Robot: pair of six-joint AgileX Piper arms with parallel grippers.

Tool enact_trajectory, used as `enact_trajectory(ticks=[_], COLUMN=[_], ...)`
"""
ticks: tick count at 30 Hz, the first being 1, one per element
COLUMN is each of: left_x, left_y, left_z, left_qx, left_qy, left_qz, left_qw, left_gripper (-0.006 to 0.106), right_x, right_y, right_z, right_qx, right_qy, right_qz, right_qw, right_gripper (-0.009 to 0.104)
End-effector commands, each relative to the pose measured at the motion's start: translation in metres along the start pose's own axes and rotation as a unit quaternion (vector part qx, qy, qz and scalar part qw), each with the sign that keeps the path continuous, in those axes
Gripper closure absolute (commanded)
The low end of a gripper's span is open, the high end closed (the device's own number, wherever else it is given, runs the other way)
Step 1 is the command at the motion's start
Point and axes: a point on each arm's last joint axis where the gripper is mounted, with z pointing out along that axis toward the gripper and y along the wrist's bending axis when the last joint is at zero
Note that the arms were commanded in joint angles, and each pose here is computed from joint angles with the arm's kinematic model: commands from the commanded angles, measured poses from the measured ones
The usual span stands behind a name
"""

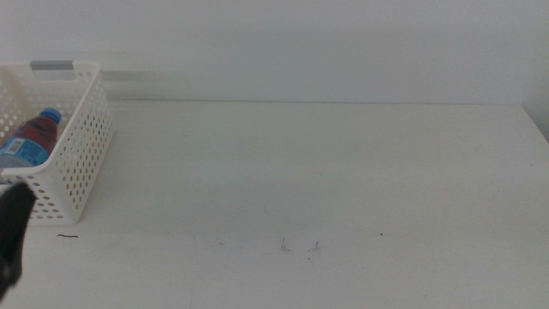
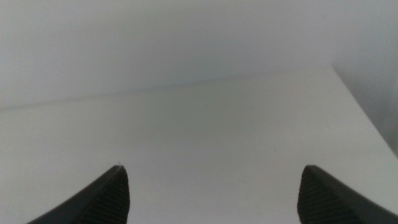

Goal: Use arms to grab the bottles and put them into the dustbin to the left of the table.

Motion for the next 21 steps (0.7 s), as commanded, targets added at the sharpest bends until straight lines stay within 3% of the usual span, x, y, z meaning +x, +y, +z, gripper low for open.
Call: enact_trajectory(ticks=[1, 6, 11, 21], left_x=[0.017, 0.047, 0.074, 0.075], left_y=[0.003, 0.008, 0.013, 0.014], left_z=[-0.008, -0.022, -0.019, -0.018], left_qx=[0.004, 0.003, -0.008, -0.009], left_qy=[-0.014, -0.016, 0.030, 0.029], left_qz=[-0.008, 0.011, 0.035, 0.038], left_qw=[1.000, 1.000, 0.999, 0.999], left_gripper=[0.007, 0.007, 0.007, 0.007], right_x=[0.025, 0.067, 0.090, 0.090], right_y=[-0.006, -0.013, -0.020, -0.020], right_z=[-0.011, -0.024, -0.027, -0.026], right_qx=[0.006, 0.009, 0.026, 0.028], right_qy=[-0.013, -0.028, -0.015, -0.020], right_qz=[-0.012, -0.031, -0.065, -0.075], right_qw=[1.000, 0.999, 0.997, 0.997], right_gripper=[0.016, 0.016, 0.016, 0.016])
